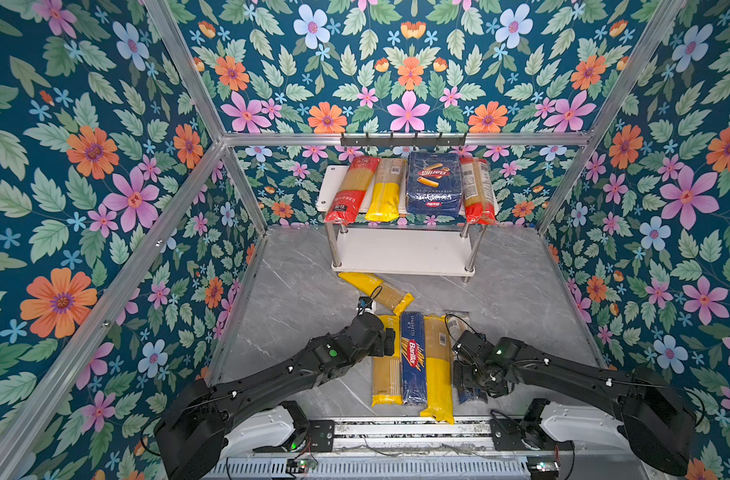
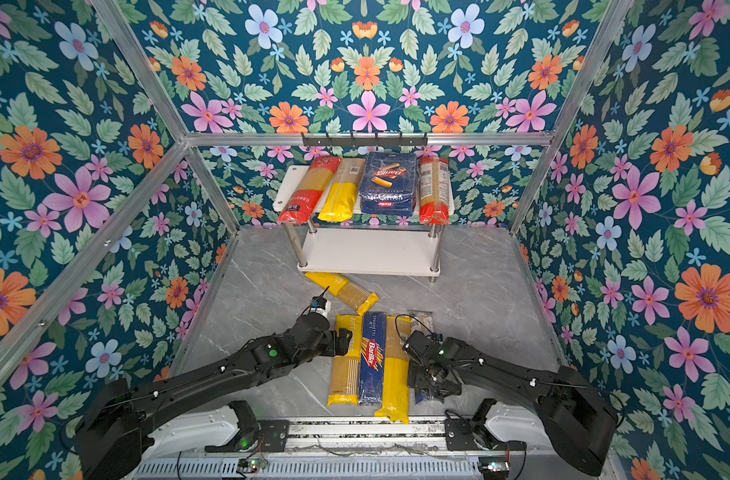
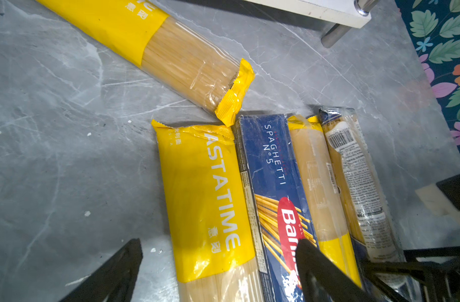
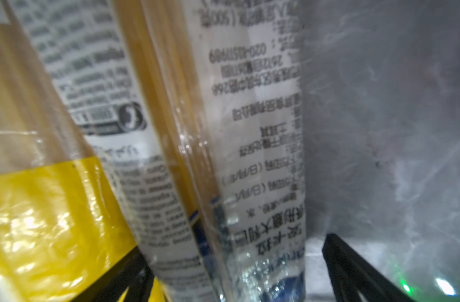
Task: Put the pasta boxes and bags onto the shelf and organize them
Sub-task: 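Grasp the clear white-labelled bag with the right gripper and tilt it upright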
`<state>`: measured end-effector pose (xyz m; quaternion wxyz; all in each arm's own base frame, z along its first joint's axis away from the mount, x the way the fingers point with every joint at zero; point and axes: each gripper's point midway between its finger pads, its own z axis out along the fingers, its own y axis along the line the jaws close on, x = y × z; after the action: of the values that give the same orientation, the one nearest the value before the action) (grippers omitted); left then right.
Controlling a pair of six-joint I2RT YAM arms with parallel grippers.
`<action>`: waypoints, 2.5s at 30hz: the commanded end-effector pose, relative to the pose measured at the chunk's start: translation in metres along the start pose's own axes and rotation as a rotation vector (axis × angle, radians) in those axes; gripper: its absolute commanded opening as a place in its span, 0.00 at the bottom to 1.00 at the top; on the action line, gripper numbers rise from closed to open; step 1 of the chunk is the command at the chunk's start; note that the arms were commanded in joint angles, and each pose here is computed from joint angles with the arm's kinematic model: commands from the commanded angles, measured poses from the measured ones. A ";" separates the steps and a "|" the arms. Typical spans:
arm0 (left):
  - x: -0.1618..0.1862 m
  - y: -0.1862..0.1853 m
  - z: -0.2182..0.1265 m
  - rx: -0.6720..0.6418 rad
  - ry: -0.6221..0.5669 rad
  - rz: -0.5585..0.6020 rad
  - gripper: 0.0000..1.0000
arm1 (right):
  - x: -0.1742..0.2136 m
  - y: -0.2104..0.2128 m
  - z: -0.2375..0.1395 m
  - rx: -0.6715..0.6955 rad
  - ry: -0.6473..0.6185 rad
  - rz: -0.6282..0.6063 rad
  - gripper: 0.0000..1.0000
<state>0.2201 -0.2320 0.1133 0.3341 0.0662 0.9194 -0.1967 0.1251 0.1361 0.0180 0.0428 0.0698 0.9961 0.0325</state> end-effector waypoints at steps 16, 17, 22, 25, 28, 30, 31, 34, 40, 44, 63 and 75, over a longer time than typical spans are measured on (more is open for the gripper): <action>0.000 0.010 -0.004 -0.045 -0.006 0.009 0.94 | -0.004 -0.002 0.000 -0.003 -0.053 0.012 0.43; 0.000 0.010 -0.004 -0.046 -0.007 0.010 0.94 | -0.005 -0.002 -0.001 -0.008 -0.061 0.009 0.41; 0.002 0.012 -0.004 -0.051 -0.005 0.007 0.93 | -0.009 0.000 -0.007 -0.020 -0.088 -0.012 0.32; 0.003 0.014 -0.005 -0.059 -0.003 0.006 0.93 | -0.012 0.003 -0.011 -0.030 -0.102 -0.020 0.26; 0.002 0.016 -0.007 -0.064 -0.007 0.002 0.93 | -0.016 0.009 -0.014 -0.049 -0.113 -0.030 0.20; 0.002 0.017 -0.008 -0.065 -0.011 0.000 0.92 | -0.018 0.012 -0.016 -0.055 -0.121 -0.035 0.19; 0.002 0.017 -0.009 -0.067 -0.013 -0.001 0.92 | -0.019 0.013 -0.017 -0.057 -0.124 -0.037 0.17; 0.001 0.019 -0.011 -0.074 -0.018 -0.002 0.92 | -0.023 0.016 -0.020 -0.066 -0.139 -0.039 0.00; -0.001 0.020 -0.013 -0.079 -0.025 -0.002 0.92 | -0.028 0.024 -0.023 -0.092 -0.155 -0.050 0.00; -0.002 0.020 -0.013 -0.081 -0.025 0.000 0.92 | -0.032 0.026 -0.029 -0.094 -0.174 -0.055 0.00; -0.020 0.014 -0.016 -0.118 -0.043 0.038 0.92 | -0.071 0.050 -0.074 -0.162 -0.371 -0.124 0.00; -0.029 0.020 -0.025 -0.158 -0.073 0.056 0.92 | -0.091 0.075 -0.079 -0.181 -0.406 -0.158 0.00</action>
<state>0.2321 -0.2103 0.1418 0.3705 0.0561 0.9173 -0.1345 0.1978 0.1804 0.0976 0.2094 -0.0068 0.9739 0.0868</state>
